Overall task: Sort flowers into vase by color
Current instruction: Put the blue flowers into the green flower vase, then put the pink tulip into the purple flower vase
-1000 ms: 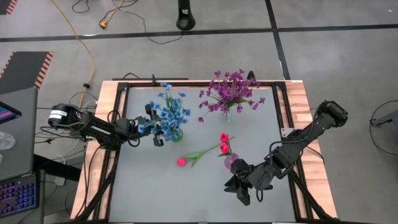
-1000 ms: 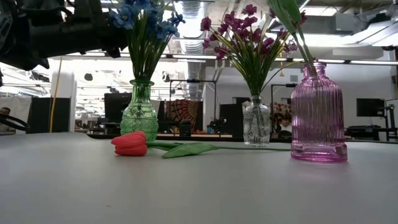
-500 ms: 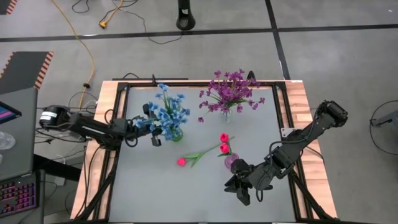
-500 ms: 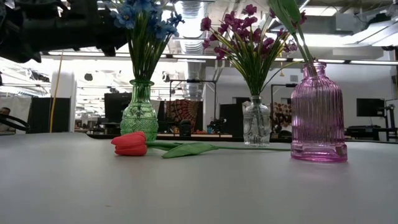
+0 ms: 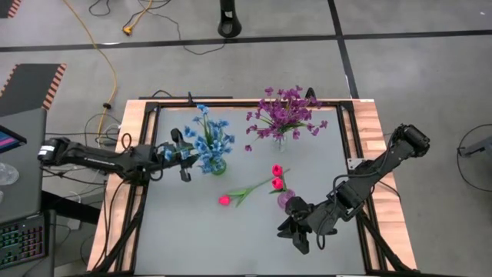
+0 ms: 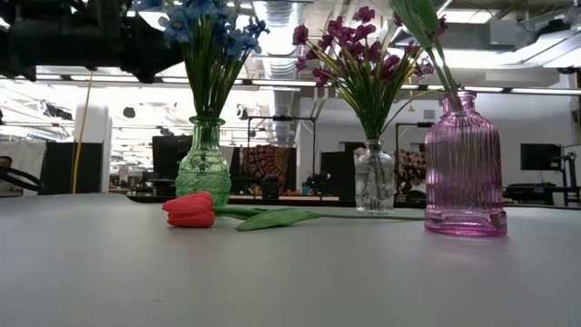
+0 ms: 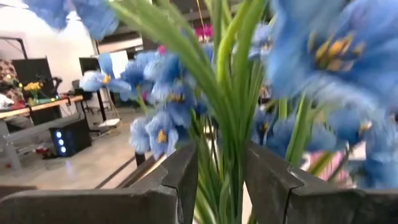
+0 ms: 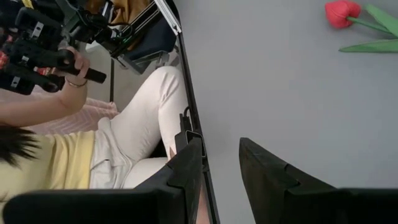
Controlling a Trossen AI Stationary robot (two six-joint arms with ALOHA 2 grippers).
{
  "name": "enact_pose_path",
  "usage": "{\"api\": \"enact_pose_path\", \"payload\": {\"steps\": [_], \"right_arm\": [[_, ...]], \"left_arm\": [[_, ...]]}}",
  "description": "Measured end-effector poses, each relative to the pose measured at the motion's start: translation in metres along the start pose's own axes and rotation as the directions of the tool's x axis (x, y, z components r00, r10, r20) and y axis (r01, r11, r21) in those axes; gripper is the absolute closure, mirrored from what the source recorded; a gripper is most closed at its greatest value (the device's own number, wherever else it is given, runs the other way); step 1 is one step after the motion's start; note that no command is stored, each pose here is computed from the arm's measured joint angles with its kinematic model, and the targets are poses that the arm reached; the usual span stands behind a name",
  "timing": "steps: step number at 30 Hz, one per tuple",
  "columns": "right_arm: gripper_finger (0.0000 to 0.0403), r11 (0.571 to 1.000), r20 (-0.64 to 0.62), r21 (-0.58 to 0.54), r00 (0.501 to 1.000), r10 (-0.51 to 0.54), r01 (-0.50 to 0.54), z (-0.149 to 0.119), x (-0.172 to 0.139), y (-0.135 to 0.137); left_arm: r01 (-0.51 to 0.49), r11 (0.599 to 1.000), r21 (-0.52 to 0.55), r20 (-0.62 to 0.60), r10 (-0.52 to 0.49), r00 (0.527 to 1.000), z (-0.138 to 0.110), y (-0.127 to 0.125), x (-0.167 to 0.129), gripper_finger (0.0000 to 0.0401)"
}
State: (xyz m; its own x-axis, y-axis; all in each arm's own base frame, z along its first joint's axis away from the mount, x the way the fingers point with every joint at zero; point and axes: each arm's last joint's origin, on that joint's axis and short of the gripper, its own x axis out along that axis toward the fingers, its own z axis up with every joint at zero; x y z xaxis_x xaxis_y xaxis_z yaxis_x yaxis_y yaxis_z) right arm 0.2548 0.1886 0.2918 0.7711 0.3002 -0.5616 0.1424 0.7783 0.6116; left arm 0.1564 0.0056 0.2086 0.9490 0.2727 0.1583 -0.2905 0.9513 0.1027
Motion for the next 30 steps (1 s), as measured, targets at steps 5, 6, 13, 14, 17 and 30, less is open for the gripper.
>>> {"api": "enact_pose_path", "payload": {"steps": [5,6,13,14,17,30], "right_arm": [[0.0267,1.000,0.000,0.000,1.000,0.000,0.000,0.000,0.000,0.000],[0.0267,1.000,0.000,0.000,1.000,0.000,0.000,0.000,0.000,0.000],[0.0267,1.000,-0.002,-0.001,1.000,0.000,0.000,0.000,0.000,0.000],[0.0267,1.000,-0.002,-0.001,1.000,0.001,-0.001,0.000,0.000,0.000],[0.0267,1.000,-0.001,-0.002,1.000,0.007,-0.007,0.001,-0.003,0.001],[0.0267,0.996,-0.063,-0.033,0.994,-0.090,0.088,0.002,-0.035,-0.011]], "left_arm": [[0.010,1.000,-0.006,-0.072,-0.010,0.997,-0.002,0.002,-0.009,0.0291],[0.011,1.000,-0.008,-0.082,-0.012,0.997,-0.002,0.003,-0.010,0.0291],[0.019,1.000,-0.002,-0.143,-0.019,0.989,-0.004,0.006,-0.021,0.0291],[0.020,1.000,-0.002,-0.150,-0.020,0.989,-0.004,0.006,-0.023,0.0291],[0.019,1.000,-0.017,-0.168,-0.022,0.986,-0.005,0.008,-0.027,0.0291],[0.122,0.990,-0.067,-0.273,-0.136,0.952,-0.014,0.008,-0.043,0.0291]]}}
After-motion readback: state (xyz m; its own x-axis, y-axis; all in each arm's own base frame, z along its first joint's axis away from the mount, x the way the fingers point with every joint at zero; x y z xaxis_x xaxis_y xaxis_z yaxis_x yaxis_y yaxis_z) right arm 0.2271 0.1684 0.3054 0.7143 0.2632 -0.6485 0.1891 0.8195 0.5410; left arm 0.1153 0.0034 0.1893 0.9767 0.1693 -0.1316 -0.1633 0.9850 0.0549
